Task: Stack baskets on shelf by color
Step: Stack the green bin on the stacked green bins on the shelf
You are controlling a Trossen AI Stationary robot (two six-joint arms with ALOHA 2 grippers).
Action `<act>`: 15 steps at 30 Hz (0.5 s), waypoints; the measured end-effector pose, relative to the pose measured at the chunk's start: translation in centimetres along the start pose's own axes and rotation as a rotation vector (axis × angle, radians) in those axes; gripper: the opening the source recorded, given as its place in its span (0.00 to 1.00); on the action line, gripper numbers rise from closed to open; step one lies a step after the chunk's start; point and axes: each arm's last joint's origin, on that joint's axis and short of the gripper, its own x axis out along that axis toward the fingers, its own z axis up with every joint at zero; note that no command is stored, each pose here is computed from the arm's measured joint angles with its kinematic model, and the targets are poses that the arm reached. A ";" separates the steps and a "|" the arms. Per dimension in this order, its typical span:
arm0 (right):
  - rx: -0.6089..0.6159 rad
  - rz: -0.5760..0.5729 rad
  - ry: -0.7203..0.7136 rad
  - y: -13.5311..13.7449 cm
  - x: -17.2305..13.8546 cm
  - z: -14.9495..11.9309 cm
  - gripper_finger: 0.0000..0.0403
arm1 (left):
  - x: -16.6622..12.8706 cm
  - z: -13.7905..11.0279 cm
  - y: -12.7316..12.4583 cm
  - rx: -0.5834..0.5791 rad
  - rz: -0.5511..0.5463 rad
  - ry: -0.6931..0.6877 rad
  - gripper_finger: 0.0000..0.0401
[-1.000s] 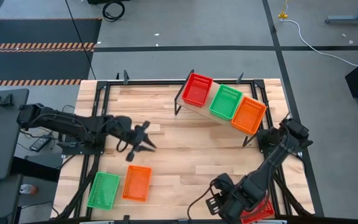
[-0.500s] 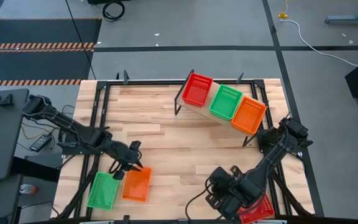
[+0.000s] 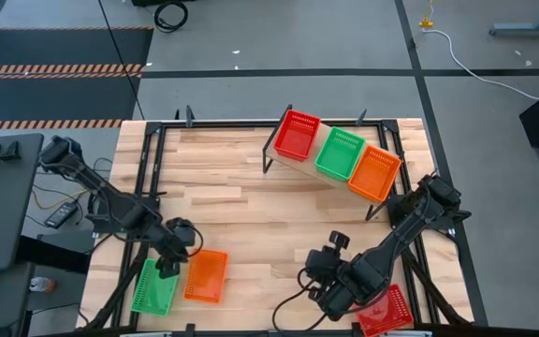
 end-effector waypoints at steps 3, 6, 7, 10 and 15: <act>-0.048 -0.018 -0.013 -0.2 0.1 0.1 0.33 | -1.4 0.4 -1.2 -0.067 -0.013 0.005 0.22; -0.102 -0.049 -0.032 -0.4 0.1 0.2 0.33 | -2.2 -0.1 -1.9 -0.136 -0.009 0.052 0.22; -0.118 -0.062 -0.040 -0.5 0.1 0.1 0.33 | -2.3 -0.4 -2.0 -0.158 -0.015 0.082 0.22; -0.142 -0.093 -0.063 -0.6 0.4 -0.1 0.33 | -2.1 -1.5 -2.5 -0.204 -0.017 0.177 0.22; -0.171 -0.129 -0.045 -0.8 1.6 -1.4 0.33 | -0.9 -3.0 -4.0 -0.208 -0.021 0.272 0.22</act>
